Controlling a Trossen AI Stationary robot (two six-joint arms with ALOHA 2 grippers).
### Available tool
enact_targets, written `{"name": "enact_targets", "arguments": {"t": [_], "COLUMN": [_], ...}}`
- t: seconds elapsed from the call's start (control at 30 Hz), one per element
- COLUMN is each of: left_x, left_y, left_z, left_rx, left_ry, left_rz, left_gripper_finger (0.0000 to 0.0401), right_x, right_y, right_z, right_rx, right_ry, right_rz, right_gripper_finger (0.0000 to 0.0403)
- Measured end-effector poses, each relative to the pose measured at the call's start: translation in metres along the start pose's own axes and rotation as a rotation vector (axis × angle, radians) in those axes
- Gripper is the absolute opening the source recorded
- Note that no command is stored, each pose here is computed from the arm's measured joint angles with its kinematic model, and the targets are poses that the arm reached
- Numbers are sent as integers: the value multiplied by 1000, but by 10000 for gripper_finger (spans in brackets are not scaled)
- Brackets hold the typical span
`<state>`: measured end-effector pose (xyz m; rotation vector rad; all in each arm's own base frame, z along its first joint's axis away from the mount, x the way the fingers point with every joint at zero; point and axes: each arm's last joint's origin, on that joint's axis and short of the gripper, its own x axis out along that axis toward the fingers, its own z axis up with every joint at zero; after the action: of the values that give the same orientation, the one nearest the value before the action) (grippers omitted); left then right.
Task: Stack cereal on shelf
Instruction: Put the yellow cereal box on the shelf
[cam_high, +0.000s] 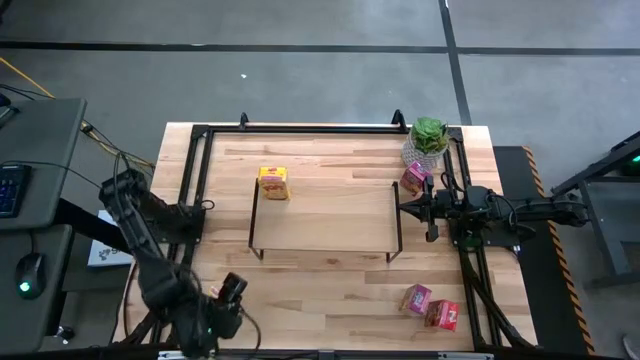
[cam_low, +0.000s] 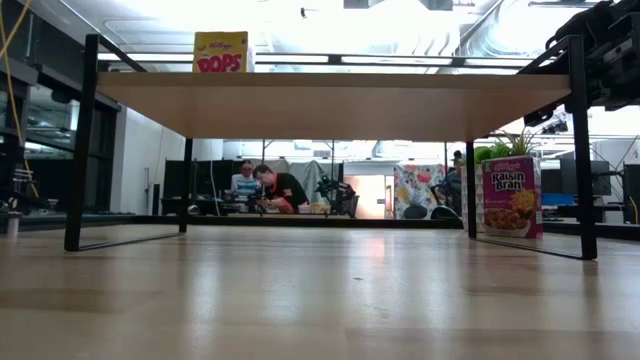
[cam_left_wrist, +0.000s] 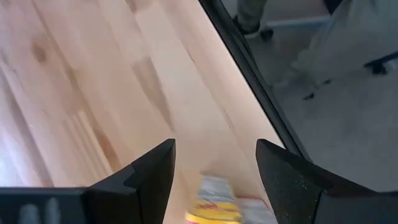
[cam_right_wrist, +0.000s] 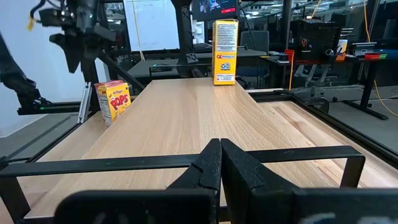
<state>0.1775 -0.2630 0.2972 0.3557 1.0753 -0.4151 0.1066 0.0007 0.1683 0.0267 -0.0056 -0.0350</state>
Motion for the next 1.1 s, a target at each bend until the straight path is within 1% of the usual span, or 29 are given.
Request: {"name": "enact_targets", "arguments": {"t": [0.2, 0.33, 0.43, 0.57, 0.7, 0.9, 0.97, 1.1], "left_x": [12, 16, 16, 17, 17, 17, 17, 17], "left_y": [-23, -27, -25, -24, -24, -25, -25, -25], "left_z": [-15, -23, -24, -23, -23, -23, -23, -23], "left_rx": [14, 26, 31, 20, -37, -73, -68, -15], "left_ry": [100, 150, 153, 154, 159, 156, 158, 169], "left_rz": [59, 133, 171, 171, 161, 155, 156, 140], "left_gripper_finger": [213, 213, 213, 213, 213, 213, 213, 213], "right_x": [0, 0, 0, 0, 0, 0, 0, 0], "right_y": [0, 0, 0, 0, 0, 0, 0, 0], "right_z": [0, 0, 0, 0, 0, 0, 0, 0], "right_rx": [0, 0, 0, 0, 0, 0, 0, 0], "right_ry": [0, 0, 0, 0, 0, 0, 0, 0], "right_rz": [0, 0, 0, 0, 0, 0, 0, 0], "right_gripper_finger": [0, 0, 0, 0, 0, 0, 0, 0]}}
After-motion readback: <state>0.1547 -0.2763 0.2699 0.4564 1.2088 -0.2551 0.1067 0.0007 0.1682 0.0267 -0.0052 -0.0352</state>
